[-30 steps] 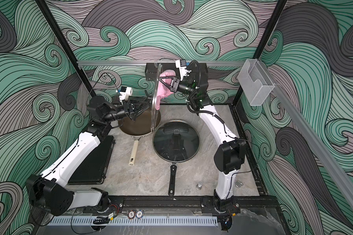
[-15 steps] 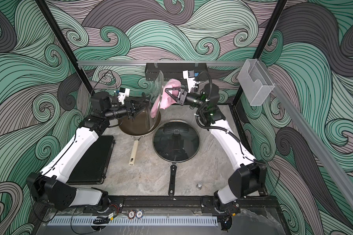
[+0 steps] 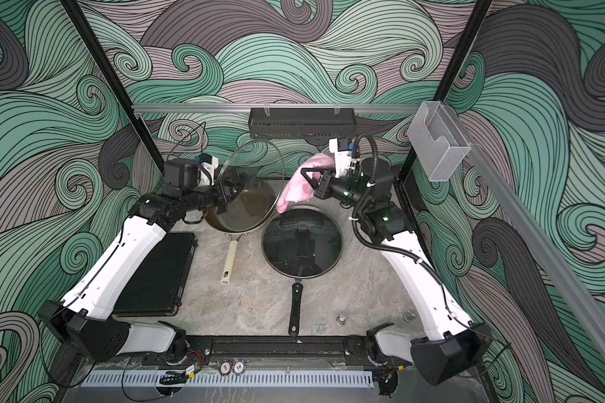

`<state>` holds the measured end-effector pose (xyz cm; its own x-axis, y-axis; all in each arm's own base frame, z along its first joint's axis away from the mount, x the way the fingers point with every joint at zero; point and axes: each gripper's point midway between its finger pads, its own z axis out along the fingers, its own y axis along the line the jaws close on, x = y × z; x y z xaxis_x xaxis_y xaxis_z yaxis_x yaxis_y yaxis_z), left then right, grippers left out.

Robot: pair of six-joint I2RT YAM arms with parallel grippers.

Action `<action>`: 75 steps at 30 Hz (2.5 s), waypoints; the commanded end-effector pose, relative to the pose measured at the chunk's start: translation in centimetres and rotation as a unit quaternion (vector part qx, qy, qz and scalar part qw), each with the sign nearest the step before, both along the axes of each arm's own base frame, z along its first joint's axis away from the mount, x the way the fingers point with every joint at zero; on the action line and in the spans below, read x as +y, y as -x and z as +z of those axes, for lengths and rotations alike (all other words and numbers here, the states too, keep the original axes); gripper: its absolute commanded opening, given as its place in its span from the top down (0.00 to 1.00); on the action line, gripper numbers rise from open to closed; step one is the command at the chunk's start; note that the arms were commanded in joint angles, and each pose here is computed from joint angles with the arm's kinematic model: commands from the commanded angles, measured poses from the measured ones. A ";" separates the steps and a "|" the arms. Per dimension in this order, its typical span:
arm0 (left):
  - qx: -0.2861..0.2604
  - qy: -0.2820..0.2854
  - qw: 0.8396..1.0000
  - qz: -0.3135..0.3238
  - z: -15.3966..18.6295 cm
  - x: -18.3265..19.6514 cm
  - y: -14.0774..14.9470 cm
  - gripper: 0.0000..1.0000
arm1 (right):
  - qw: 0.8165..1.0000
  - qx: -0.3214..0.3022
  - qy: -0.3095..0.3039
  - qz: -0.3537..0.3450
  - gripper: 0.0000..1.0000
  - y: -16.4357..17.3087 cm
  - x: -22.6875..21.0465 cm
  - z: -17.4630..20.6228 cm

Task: Wipe the pot lid with a cloth
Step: Wipe the pot lid.

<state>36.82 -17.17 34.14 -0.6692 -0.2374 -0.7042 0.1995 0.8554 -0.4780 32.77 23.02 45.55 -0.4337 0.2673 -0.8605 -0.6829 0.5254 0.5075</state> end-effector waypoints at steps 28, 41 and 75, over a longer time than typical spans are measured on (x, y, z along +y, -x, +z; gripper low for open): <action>-0.206 -0.135 0.955 -0.167 4.5 -2.9 3.7 1.00 | 0.977 0.164 0.139 0.005 1.00 -7.0 10.3 -10.7; -0.271 -0.154 0.908 -0.280 4.1 -5.1 7.3 1.00 | 0.974 0.146 0.167 0.037 1.00 -9.0 12.4 -12.1; -0.269 -0.216 0.907 -0.242 3.9 -3.6 7.3 1.00 | 0.965 0.174 0.197 0.009 1.00 -10.0 13.1 -13.1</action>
